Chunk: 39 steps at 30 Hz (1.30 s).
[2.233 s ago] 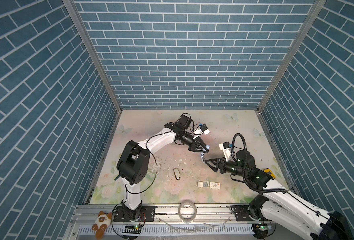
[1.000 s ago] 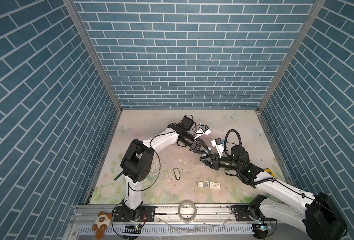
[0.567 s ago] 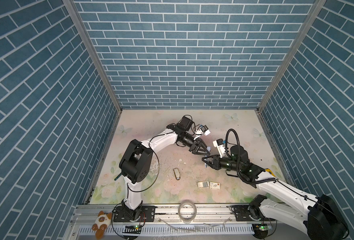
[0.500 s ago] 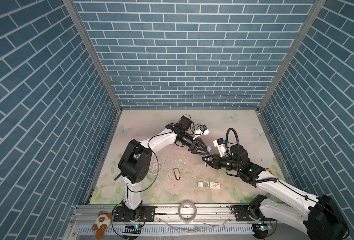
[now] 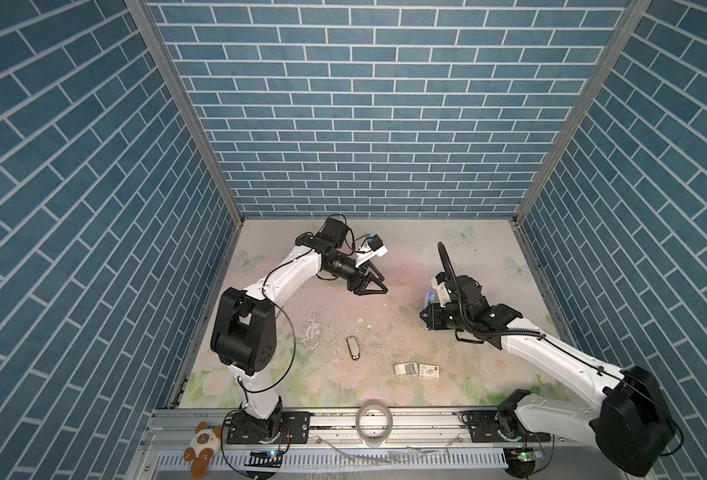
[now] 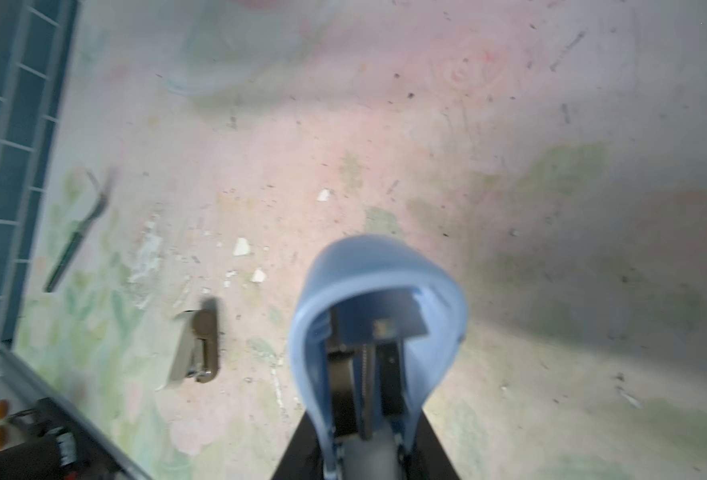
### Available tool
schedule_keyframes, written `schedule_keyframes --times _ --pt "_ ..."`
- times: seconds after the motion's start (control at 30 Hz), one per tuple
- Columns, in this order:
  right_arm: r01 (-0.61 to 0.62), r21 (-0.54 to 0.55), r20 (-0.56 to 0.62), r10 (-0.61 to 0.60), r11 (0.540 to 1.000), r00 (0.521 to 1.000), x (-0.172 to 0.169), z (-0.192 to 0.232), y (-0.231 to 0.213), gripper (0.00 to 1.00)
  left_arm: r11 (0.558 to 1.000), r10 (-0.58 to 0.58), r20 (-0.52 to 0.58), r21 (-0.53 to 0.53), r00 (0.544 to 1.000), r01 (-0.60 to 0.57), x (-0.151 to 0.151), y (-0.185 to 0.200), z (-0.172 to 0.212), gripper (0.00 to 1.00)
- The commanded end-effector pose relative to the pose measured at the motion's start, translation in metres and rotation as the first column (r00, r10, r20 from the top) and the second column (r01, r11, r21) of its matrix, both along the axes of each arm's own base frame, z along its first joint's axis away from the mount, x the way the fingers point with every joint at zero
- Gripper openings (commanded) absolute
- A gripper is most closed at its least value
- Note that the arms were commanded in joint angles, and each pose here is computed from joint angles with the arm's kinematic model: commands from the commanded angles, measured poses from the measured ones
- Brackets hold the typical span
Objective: Load the staples into the stapler
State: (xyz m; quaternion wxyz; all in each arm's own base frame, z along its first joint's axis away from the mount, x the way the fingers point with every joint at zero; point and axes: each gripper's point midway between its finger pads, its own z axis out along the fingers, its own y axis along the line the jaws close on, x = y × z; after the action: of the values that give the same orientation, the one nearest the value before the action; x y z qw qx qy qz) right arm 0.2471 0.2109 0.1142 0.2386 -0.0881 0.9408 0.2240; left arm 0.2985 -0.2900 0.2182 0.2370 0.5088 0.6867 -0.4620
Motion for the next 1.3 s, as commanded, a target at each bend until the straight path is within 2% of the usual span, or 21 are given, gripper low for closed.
schedule_keyframes --times 0.0,0.17,0.6,0.9,1.27 --pt "0.007 -0.235 -0.041 -0.017 0.972 0.999 0.003 -0.025 -0.031 0.14 0.993 -0.043 0.135 0.115 0.990 0.027 -0.017 0.027 0.002 0.65" --pt "0.014 -0.334 -0.078 -0.042 0.943 0.996 0.016 -0.049 -0.036 0.14 0.986 -0.059 0.151 0.161 0.987 0.034 -0.034 0.040 -0.005 0.65" --pt "0.039 -0.396 -0.092 -0.082 0.917 0.992 0.037 -0.089 -0.035 0.18 0.973 -0.088 0.126 0.224 0.988 0.058 -0.065 0.058 -0.026 0.66" --pt "0.033 -0.401 -0.106 -0.083 0.915 0.991 0.034 -0.095 -0.037 0.30 0.960 -0.115 0.135 0.270 0.984 0.075 -0.074 0.067 -0.034 0.72" --pt "0.032 -0.404 -0.104 -0.081 0.914 0.991 0.029 -0.090 -0.041 0.43 0.947 -0.144 0.170 0.311 0.975 0.086 -0.076 0.073 -0.032 0.73"
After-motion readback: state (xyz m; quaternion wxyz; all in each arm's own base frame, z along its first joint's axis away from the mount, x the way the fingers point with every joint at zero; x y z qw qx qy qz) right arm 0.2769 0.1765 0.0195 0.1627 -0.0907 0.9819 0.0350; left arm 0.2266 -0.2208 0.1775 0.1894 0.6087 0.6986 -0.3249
